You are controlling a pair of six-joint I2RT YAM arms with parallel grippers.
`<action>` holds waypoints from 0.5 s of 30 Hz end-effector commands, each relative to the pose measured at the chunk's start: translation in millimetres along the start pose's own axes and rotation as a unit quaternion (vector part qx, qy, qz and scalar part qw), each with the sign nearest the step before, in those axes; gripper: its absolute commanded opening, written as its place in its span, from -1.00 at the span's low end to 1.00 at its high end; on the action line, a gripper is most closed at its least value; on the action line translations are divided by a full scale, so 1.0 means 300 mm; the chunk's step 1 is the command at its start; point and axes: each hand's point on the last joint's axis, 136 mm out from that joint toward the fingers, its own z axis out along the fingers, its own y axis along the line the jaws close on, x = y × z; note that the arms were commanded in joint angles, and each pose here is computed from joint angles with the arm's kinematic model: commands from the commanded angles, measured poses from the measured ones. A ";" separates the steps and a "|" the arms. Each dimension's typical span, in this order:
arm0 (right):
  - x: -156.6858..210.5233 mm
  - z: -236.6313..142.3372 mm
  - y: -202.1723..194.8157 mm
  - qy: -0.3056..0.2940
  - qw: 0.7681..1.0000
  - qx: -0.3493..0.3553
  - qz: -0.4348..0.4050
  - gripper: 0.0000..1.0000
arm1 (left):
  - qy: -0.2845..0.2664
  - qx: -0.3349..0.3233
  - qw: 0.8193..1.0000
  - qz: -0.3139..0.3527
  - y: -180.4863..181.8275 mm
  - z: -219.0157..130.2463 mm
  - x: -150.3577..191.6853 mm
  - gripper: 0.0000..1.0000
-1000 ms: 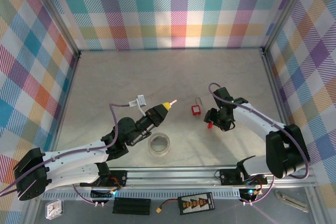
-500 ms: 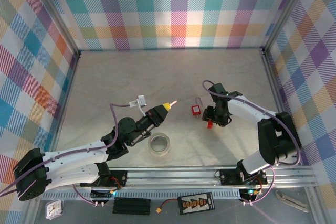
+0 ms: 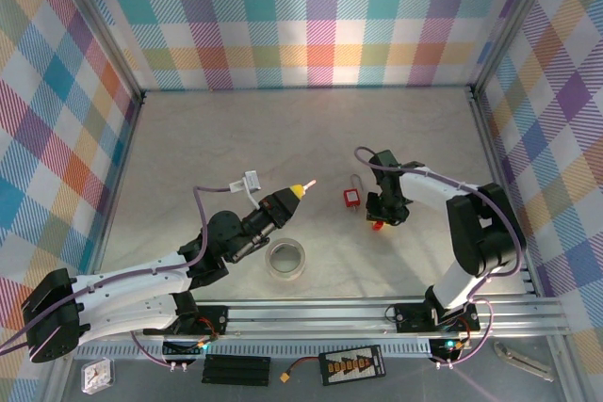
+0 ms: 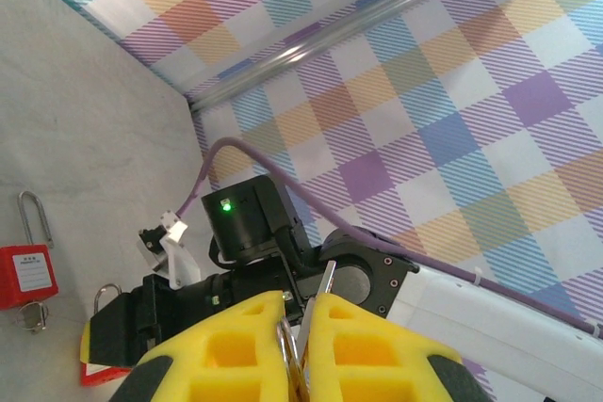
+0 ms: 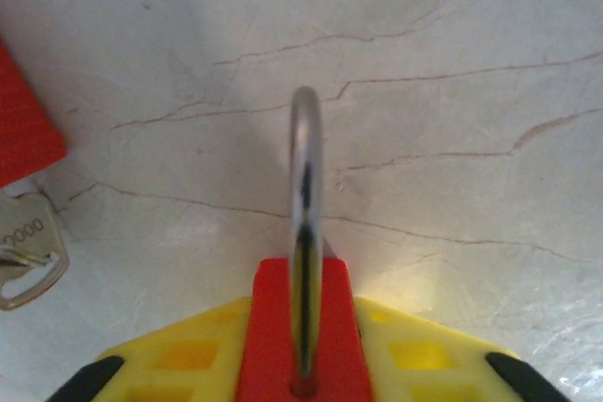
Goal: Unlock with the key
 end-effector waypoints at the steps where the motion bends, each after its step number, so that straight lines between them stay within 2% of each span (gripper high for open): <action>1: -0.015 -0.013 0.015 -0.011 1.000 -0.007 -0.006 -0.63 | -0.008 0.005 1.000 0.011 -0.014 0.002 -0.019 -1.00; 5: -0.028 -0.095 0.068 -0.045 0.997 -0.060 0.001 -0.91 | -0.002 0.014 1.000 0.013 -0.036 0.024 -0.010 -1.00; 7: -0.066 -0.205 0.140 -0.094 0.988 -0.125 0.007 -0.97 | -0.007 0.024 1.000 0.014 -0.059 0.041 -0.016 -1.00; 9: -0.127 -0.365 0.231 -0.157 0.966 -0.206 0.010 -1.00 | -0.011 0.039 0.999 0.020 -0.099 0.064 -0.025 -1.00; 11: -0.199 -0.576 0.313 -0.242 0.925 -0.293 0.020 -1.00 | -0.017 0.052 0.998 0.030 -0.151 0.094 -0.041 -1.00; 13: -0.268 -0.839 0.375 -0.350 0.850 -0.393 0.034 -1.00 | -0.028 0.066 0.997 0.036 -0.205 0.128 -0.062 -1.00; 15: -0.320 -1.036 0.377 -0.434 0.779 -0.448 0.065 -1.00 | -0.044 0.074 0.996 0.032 -0.242 0.162 -0.085 -1.00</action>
